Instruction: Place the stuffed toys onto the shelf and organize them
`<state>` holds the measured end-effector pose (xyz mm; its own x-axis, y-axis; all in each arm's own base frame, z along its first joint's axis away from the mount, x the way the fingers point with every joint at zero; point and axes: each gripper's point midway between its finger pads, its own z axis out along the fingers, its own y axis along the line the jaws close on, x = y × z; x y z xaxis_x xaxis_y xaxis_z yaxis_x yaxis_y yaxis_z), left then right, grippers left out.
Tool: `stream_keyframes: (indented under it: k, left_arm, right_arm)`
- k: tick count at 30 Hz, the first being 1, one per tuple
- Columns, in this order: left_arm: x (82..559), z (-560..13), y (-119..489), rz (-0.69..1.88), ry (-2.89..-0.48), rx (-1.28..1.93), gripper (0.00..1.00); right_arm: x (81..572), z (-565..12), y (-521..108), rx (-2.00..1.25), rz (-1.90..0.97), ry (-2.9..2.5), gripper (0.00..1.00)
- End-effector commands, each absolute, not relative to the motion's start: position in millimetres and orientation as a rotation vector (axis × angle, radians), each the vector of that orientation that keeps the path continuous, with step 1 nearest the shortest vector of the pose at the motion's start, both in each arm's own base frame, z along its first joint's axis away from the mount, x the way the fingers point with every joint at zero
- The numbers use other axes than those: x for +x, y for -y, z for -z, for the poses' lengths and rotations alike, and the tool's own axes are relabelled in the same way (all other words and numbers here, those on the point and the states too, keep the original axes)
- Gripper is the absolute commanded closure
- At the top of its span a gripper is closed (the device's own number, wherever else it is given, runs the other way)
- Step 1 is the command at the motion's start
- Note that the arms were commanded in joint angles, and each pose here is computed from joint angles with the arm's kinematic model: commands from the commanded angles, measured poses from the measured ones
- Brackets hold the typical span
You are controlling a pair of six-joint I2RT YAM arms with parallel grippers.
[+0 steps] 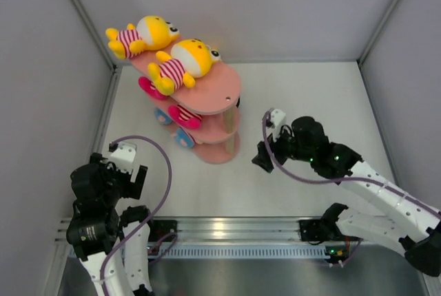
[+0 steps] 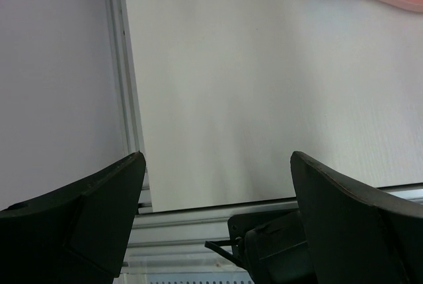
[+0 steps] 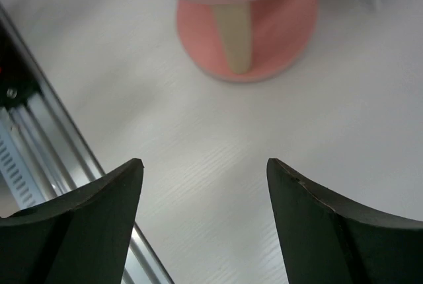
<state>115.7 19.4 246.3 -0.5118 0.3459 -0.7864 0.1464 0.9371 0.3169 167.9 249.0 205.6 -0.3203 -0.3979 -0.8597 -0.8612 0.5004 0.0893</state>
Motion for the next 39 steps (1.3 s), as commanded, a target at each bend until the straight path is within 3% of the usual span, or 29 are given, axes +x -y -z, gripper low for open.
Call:
stream_keyframes:
  k: [1,6,15,21,29,31,32,34,35,38,39]
  left_arm:
    - [122.9,-251.5,-17.7,-0.252,-2.071,0.359,0.03]
    - [122.7,-248.2,-18.4,-0.254,-2.080,0.362,0.03]
    - [123.7,-241.4,-22.1,-0.274,-2.102,0.381,0.03]
    - [127.2,-242.6,-17.1,-0.242,-2.097,0.416,0.03]
    - [127.7,-239.4,-22.5,-0.269,-2.118,0.416,0.03]
    - [127.6,-239.2,-21.9,-0.266,-2.119,0.419,0.03]
    - [127.6,-239.7,-21.6,-0.264,-2.117,0.418,0.03]
    - [127.0,-239.7,-21.2,-0.263,-2.115,0.419,0.03]
    - [127.4,-240.4,-21.3,-0.264,-2.113,0.419,0.03]
    - [128.1,-242.0,-16.9,-0.242,-2.099,0.437,0.04]
    - [127.8,-243.1,-14.9,-0.235,-2.090,0.443,0.04]
  right_arm:
    - [227.2,-200.0,-208.6,-0.511,-0.768,-2.107,0.25]
    - [324.9,-221.5,-175.2,-0.072,-0.803,-1.953,0.24]
    - [464.1,-174.7,-239.2,-0.008,-0.950,-2.010,0.24]
    - [500.9,-143.2,-288.4,-0.049,-0.993,-2.041,0.23]
    - [512.0,-113.5,-327.8,0.002,-1.093,-2.049,0.24]
    - [514.6,-102.6,-331.8,0.011,-1.081,-2.069,0.33]
    - [515.2,-101.8,-332.0,0.016,-1.082,-2.070,0.56]
    - [514.3,-103.3,-322.4,0.048,-1.051,-2.065,0.80]
    - [508.0,-95.0,-313.2,0.066,-1.030,-2.075,0.98]
    - [495.7,-117.9,-274.4,0.115,-0.955,-2.024,1.00]
    - [492.3,-156.6,-255.7,0.092,-0.916,-1.952,1.00]
